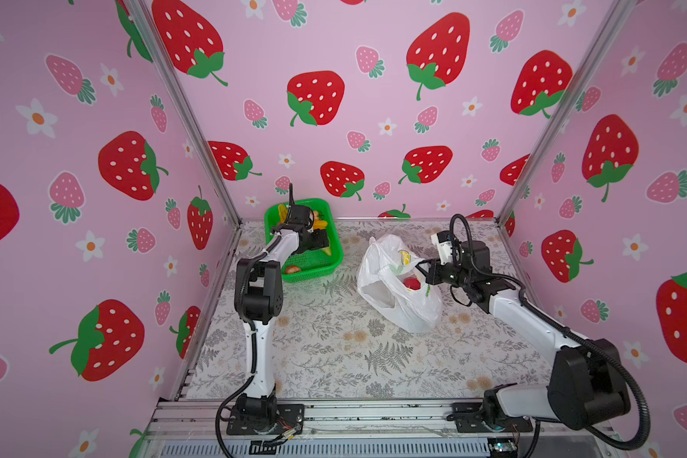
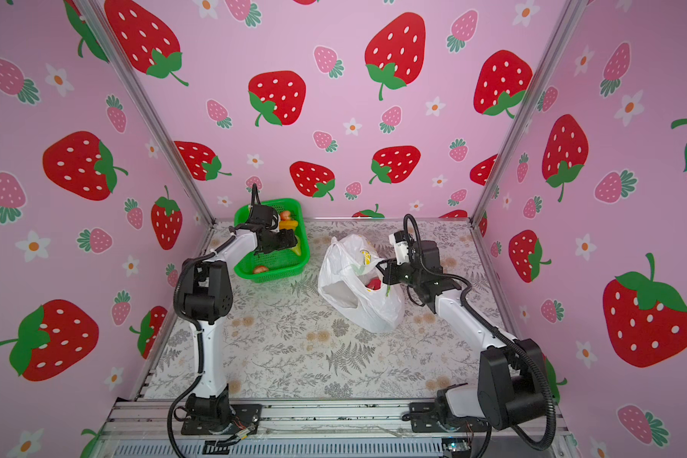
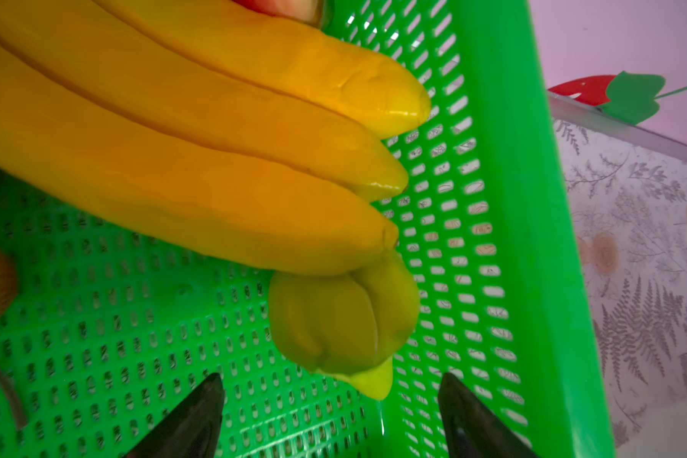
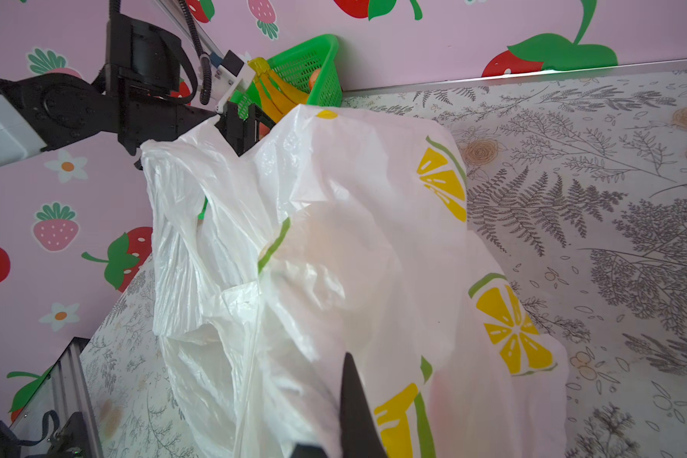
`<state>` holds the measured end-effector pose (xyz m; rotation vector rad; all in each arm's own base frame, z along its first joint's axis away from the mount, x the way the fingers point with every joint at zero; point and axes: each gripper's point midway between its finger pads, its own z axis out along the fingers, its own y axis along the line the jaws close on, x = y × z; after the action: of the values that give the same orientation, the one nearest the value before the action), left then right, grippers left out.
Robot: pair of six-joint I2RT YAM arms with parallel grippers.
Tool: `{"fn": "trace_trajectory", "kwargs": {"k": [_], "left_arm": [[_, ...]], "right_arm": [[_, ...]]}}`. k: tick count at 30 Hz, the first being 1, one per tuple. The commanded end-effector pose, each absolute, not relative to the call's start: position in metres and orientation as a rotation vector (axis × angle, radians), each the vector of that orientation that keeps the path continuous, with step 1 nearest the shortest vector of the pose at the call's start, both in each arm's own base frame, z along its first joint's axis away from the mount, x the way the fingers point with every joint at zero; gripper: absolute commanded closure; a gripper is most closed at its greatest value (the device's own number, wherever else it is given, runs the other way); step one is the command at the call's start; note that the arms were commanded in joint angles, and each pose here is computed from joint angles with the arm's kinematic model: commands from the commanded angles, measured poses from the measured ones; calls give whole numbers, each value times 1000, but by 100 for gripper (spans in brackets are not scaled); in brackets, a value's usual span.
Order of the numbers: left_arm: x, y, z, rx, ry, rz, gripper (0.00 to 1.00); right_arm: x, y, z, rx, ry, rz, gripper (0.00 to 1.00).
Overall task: Place the fake fruits into the plastic bag and tie a complex knot
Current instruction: 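Move the left gripper into the green basket and grasp the green pear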
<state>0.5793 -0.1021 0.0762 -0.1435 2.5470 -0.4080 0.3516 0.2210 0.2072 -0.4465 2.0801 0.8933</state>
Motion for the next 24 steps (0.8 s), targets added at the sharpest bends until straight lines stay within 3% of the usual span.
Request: {"fn": "trace_trajectory", "kwargs": {"k": [1, 6, 14, 24], "left_arm": [[584, -113, 76, -126, 2577, -460, 13], [595, -116, 65, -138, 2582, -482, 20], [601, -119, 67, -137, 2571, -496, 40], [566, -126, 133, -127, 2438, -617, 47]], "right_arm": [[352, 221, 204, -472, 2075, 872, 99], [352, 220, 202, -475, 2078, 870, 99], [352, 221, 201, -480, 2080, 872, 99], [351, 221, 205, -478, 2075, 880, 99]]}}
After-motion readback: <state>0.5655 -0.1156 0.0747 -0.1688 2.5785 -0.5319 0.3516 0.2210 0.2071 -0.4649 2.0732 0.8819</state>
